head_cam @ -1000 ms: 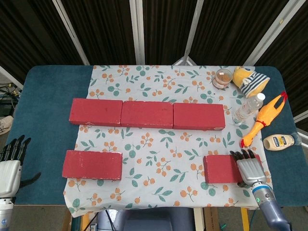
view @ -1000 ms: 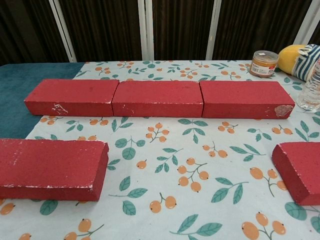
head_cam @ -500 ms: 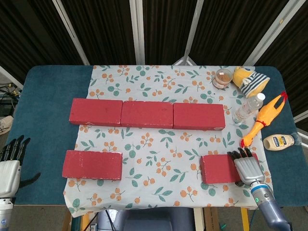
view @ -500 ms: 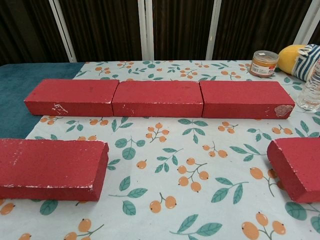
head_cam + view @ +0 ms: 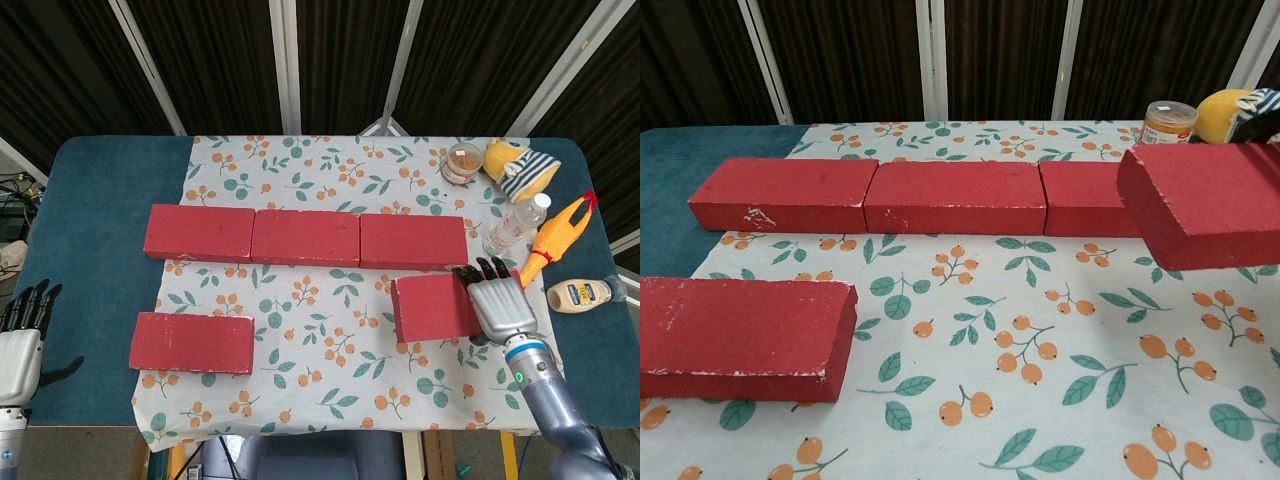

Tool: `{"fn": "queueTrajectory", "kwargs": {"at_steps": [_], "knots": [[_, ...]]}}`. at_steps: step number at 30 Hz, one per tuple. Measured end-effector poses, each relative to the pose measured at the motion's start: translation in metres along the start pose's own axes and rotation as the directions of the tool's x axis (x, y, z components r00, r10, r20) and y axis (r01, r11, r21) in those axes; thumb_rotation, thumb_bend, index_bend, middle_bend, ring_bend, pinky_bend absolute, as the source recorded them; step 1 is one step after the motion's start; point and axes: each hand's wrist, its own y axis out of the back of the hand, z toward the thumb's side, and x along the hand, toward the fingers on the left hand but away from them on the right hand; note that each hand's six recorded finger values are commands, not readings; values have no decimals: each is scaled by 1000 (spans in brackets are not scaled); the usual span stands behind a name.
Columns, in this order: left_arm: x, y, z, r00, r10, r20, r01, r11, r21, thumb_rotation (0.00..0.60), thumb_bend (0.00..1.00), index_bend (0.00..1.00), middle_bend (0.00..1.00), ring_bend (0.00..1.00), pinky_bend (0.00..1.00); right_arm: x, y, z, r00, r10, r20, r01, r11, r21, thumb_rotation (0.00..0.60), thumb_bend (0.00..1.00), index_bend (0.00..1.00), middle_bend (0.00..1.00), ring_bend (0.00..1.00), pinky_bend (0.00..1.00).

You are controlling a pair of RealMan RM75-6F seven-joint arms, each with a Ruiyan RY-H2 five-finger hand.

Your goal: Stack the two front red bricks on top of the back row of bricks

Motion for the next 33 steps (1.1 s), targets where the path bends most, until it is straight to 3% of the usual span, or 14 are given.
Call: {"fn": "queueTrajectory", "kwargs": {"at_steps": [6, 13, 19, 26, 33], "knots": [[6, -4, -2, 1000, -27, -3, 27, 1000, 0, 600, 0, 6, 0, 0, 99, -30, 32, 39, 998, 55, 28, -56, 998, 4, 600, 109, 285, 285, 65, 0], [15, -9, -3, 999, -31, -9, 31, 999, 18, 600, 0, 6, 0, 0, 99, -80, 62, 115, 980, 179, 90, -180, 984, 5, 600, 108, 285, 285, 69, 0], [22, -14, -2, 999, -38, -18, 39, 999, 35, 600, 0, 6, 0, 0, 99, -132, 89, 154, 964, 192, 182, -193, 981, -13, 600, 108, 285, 285, 70, 0], [25, -15, -4, 999, -38, -35, 40, 998, 40, 600, 0, 6, 0, 0, 99, -168, 96, 190, 949, 212, 233, -216, 976, -11, 600, 108, 285, 285, 69, 0], [30, -15, -9, 997, -33, -67, 36, 998, 47, 600, 0, 6, 0, 0, 99, -184, 91, 217, 958, 220, 184, -225, 974, 5, 600, 108, 285, 285, 69, 0]]}}
